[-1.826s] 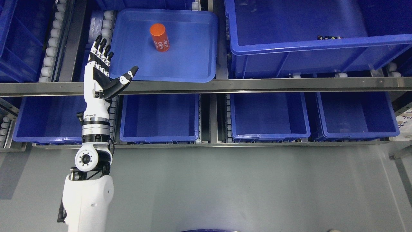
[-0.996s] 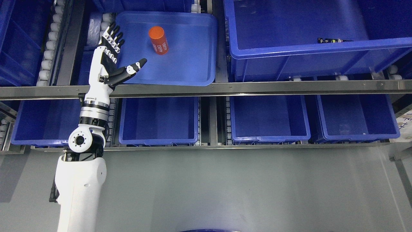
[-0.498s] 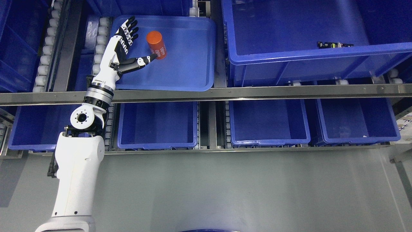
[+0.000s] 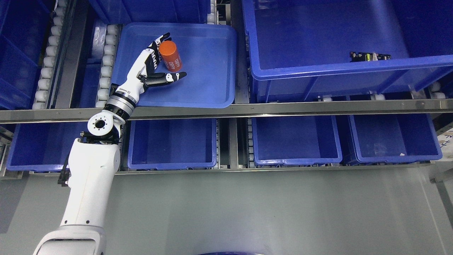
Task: Grab orange capacitor from left shelf to right desk
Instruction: 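Close the left hand fingers around the orange capacitor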
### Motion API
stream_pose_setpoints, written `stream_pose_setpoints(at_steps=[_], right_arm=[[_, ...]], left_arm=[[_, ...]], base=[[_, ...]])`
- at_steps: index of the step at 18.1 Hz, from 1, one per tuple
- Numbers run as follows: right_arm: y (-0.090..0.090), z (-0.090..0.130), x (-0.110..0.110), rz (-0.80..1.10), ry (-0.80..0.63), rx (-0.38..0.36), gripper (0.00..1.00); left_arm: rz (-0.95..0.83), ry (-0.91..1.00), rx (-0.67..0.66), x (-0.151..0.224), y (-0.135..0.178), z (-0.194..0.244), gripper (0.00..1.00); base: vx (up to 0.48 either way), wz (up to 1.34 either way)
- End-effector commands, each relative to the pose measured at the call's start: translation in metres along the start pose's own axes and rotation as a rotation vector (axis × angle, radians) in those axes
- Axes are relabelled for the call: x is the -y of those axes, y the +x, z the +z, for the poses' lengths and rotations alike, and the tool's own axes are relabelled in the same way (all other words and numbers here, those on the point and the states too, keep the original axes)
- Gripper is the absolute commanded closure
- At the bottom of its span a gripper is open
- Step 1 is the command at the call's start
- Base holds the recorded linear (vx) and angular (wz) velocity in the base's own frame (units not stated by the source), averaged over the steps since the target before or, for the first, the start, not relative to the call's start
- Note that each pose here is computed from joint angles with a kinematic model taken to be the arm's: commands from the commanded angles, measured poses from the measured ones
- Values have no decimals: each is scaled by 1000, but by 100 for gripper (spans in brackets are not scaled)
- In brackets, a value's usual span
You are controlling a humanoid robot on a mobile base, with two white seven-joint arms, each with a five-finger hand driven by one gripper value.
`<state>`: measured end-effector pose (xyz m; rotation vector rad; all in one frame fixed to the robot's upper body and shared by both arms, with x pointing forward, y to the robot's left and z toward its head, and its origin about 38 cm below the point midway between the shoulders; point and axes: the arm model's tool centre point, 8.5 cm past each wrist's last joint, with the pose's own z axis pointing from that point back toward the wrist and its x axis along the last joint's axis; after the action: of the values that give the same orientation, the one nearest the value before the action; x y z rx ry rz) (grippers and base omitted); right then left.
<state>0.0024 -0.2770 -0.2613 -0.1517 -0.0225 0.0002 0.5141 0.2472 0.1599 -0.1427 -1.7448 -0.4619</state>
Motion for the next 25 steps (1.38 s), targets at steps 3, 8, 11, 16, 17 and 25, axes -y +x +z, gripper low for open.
stream_pose_setpoints(at_steps=[3,8,11,16,17,25], right_arm=[[-9,-1,11,-3,-18,-5,0],[-9,-1,11,-3,-18,-5,0],[-9,-1,11,-3,-18,-5,0],[-9,-1,11,-3,-18,-5,0],[-8,-1,11,-4,-18,-4,0],[-9,-1,11,-3,-18,-5,0]], left_arm=[[23,-33,-93,8,-23,-15,2],[34,-32,-76,11,-22,-16,19],[42,-23,-72,9,-22,-16,29],[71,31,0,5,-21,-12,67],[75,42,15,4,-23,-10,76],[94,81,96,5,-21,-8,99]], base=[[29,0],[5,0],[0,0],[0,0],[0,0],[0,0]])
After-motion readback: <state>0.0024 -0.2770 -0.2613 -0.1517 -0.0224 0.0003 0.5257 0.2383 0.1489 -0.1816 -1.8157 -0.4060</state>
